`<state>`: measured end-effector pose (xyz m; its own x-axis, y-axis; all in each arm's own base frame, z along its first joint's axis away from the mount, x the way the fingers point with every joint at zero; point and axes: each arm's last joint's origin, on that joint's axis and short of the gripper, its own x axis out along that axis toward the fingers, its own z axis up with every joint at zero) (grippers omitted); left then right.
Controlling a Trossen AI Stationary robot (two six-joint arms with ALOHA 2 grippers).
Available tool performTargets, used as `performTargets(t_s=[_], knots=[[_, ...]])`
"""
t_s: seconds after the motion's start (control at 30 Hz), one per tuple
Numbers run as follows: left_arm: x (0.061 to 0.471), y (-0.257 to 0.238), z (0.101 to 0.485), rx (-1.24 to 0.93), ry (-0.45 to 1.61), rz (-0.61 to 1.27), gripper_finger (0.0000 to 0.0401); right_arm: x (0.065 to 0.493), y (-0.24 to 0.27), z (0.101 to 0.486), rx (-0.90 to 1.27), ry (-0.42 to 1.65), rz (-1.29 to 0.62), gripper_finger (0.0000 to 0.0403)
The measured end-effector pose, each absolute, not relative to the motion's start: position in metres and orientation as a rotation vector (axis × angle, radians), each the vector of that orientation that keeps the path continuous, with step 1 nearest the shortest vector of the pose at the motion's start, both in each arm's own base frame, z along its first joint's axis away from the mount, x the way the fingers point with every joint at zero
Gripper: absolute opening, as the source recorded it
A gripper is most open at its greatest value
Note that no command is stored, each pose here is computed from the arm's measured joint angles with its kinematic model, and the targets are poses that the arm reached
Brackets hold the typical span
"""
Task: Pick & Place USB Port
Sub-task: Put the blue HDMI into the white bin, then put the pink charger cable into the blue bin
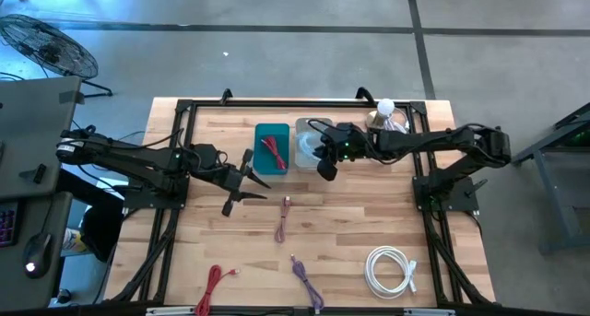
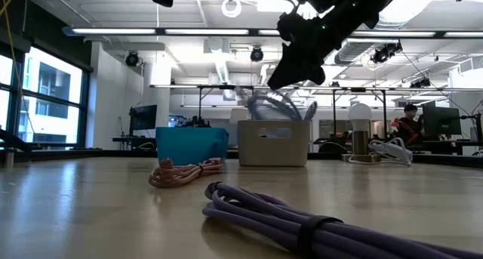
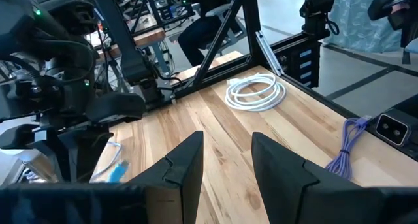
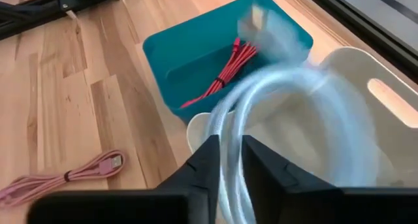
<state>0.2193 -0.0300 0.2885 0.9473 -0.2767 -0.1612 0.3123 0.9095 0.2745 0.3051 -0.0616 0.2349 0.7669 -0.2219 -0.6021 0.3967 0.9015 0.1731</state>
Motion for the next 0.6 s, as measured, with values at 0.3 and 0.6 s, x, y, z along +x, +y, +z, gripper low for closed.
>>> performTargets(t_s=[0.3, 0.6], knots=[[0.2193, -0.0299, 0.2884, 0.302, 0.121, -0.304, 0.0126, 0.3059, -0.0614, 0.2359, 0.287, 0.600, -0.331, 0.0084], [0.2191, -0.0299, 0.2868, 0.301, 0.138, -0.306, 0.0126, 0.3049, -0.0589, 0.2338, 0.291, 0.633, -0.277, 0.0084]])
